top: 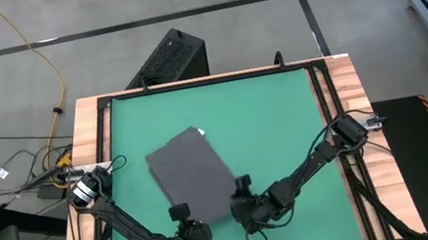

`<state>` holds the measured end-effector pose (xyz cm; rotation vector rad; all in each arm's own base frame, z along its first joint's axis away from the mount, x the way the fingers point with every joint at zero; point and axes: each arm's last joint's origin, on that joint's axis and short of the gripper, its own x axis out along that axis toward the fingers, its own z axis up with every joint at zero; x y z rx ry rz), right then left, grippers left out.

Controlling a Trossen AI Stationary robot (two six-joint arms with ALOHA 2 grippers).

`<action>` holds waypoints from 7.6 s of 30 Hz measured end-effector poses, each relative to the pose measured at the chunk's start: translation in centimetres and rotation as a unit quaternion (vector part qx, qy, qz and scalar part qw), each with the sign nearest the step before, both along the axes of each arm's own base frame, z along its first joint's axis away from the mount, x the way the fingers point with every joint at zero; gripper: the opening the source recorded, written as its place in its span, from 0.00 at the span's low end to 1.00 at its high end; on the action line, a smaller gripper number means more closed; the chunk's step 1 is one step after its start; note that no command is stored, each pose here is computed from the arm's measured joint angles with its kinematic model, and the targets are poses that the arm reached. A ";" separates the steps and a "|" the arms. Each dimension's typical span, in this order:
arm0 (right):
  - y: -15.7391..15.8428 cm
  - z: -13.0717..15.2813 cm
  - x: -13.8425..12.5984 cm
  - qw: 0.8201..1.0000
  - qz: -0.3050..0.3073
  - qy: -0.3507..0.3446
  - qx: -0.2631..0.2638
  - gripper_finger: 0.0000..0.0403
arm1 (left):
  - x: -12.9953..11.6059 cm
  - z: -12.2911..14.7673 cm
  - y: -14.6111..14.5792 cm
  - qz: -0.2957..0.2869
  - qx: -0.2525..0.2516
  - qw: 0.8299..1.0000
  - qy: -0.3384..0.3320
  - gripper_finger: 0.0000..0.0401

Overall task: Roll towel
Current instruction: Roll the gray towel

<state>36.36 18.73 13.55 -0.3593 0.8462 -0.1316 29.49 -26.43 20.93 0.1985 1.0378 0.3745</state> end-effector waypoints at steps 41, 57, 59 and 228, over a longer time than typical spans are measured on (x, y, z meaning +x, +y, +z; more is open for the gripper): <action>9.8 23.3 -7.1 0.989 0.041 -0.115 -0.079 0.04 | -2.3 16.5 -2.5 -0.098 0.104 0.972 -0.188 0.00; 8.5 24.3 -6.0 0.994 0.097 -0.048 -0.003 0.04 | -2.1 18.9 1.1 -0.025 0.041 0.983 -0.178 0.00; 7.4 23.5 -5.4 0.995 0.094 0.002 0.020 0.04 | -1.4 18.5 1.7 -0.012 0.006 0.989 -0.150 0.00; 8.4 28.8 -13.0 0.975 0.173 -0.138 -0.010 0.04 | -3.3 20.7 1.3 -0.291 -0.068 0.871 -0.390 0.00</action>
